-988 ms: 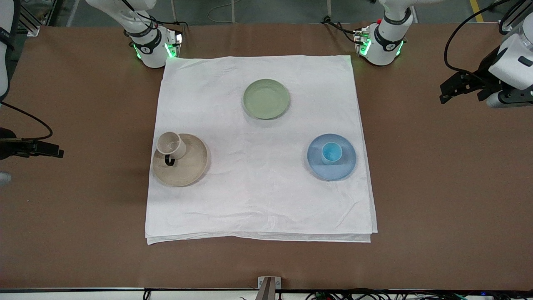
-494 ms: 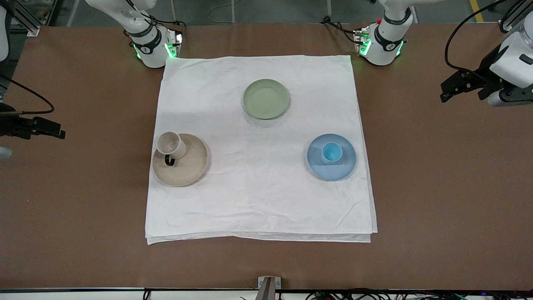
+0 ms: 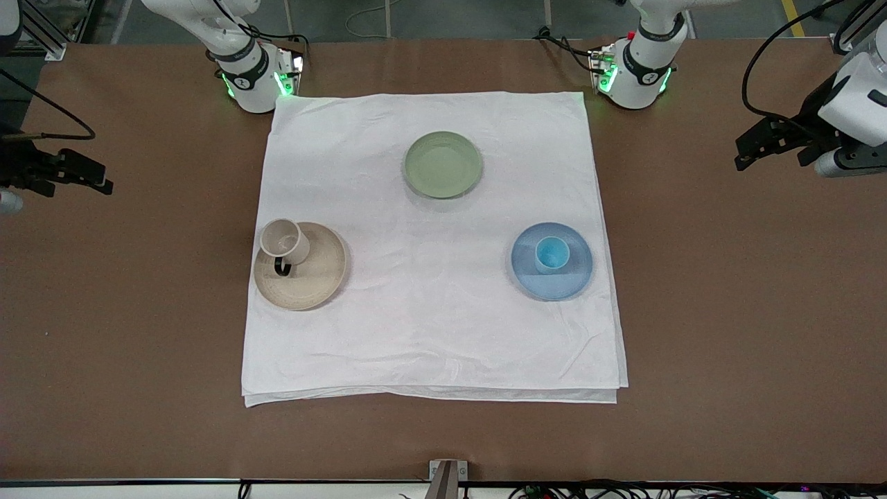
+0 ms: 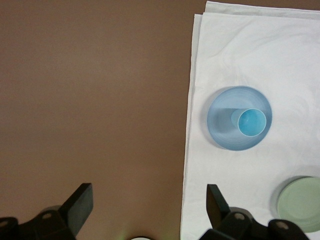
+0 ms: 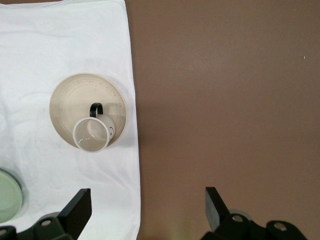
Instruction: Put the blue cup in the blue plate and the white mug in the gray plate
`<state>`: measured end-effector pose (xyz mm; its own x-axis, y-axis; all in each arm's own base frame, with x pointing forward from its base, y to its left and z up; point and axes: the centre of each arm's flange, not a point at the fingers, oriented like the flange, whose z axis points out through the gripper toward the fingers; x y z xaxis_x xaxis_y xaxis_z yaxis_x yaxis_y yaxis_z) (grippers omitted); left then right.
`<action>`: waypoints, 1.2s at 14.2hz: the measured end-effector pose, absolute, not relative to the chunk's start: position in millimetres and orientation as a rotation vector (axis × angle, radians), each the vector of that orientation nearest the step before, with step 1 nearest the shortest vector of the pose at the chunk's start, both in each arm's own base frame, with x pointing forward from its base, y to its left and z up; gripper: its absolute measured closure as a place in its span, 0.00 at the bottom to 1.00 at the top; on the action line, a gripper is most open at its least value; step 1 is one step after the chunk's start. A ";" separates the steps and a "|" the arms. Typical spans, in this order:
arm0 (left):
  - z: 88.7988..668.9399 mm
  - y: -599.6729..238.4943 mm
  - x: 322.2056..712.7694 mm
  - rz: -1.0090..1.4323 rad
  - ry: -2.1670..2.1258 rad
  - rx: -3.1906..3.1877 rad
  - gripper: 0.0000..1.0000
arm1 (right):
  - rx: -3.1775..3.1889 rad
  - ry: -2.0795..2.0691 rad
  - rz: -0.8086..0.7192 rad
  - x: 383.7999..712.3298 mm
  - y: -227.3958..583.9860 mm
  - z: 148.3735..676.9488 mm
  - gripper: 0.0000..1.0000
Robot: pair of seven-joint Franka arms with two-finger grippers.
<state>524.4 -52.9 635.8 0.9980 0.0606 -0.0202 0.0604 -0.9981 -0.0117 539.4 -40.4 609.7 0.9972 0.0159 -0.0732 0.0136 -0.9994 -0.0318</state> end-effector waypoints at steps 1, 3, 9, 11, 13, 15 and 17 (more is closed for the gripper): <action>635.9 -52.8 524.4 0.032 -0.094 -3.129 0.00 | -3.108 -0.020 0.107 534.4 -41.5 616.2 0.00; 635.8 -52.1 524.5 0.032 -0.095 -3.129 0.00 | -3.115 -0.014 0.081 526.2 -44.3 628.5 0.00; 633.4 -51.6 529.9 0.037 -0.089 -3.131 0.00 | -3.136 -0.064 0.071 524.1 -43.6 631.6 0.00; 639.6 -51.7 530.6 0.016 -0.086 -3.133 0.00 | -3.138 -0.074 0.072 524.0 -43.9 631.6 0.00; 643.8 -51.6 530.6 0.003 -0.085 -3.134 0.00 | -3.139 -0.075 0.073 523.9 -44.4 631.5 0.00; 643.6 -51.7 530.7 0.005 -0.083 -3.134 0.00 | -3.139 -0.073 0.080 523.3 -45.1 631.2 0.00; 642.4 -51.7 531.4 0.009 -0.083 -3.134 0.00 | -3.139 -0.071 0.086 522.9 -46.0 630.9 0.00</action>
